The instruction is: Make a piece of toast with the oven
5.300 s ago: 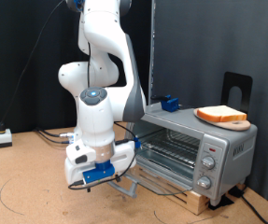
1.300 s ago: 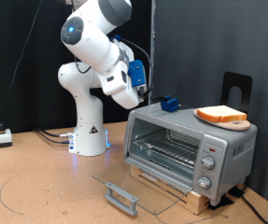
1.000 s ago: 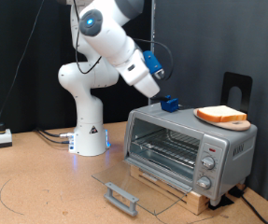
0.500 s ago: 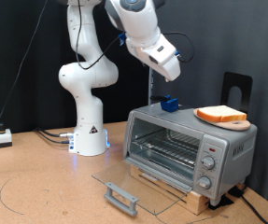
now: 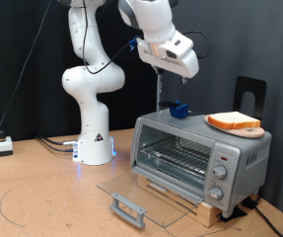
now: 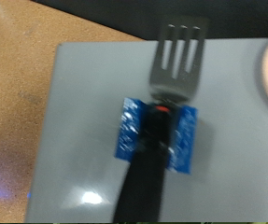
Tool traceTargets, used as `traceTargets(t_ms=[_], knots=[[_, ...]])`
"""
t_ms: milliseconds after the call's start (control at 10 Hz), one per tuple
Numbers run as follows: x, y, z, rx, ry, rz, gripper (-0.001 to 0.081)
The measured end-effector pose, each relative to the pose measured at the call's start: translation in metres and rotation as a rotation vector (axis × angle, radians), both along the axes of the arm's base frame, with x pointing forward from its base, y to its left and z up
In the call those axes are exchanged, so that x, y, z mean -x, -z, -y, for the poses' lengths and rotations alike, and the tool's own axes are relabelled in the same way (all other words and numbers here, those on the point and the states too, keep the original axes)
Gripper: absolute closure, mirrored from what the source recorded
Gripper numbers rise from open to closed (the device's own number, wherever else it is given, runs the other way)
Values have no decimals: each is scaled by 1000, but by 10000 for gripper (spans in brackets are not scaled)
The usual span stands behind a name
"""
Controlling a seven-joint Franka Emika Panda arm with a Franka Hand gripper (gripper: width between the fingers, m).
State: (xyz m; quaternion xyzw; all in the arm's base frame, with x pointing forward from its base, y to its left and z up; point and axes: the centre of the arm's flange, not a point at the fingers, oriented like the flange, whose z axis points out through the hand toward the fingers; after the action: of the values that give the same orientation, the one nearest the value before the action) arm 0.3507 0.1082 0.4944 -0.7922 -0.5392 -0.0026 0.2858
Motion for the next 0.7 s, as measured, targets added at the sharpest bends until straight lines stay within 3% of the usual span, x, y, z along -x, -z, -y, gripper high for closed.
traceTargets(t_ms=[100,500,700], knots=[[12,0,-4,11,6,4,-4],[51,8,1,73,202,82,-4],[60,11,5,66,215,87,-4]])
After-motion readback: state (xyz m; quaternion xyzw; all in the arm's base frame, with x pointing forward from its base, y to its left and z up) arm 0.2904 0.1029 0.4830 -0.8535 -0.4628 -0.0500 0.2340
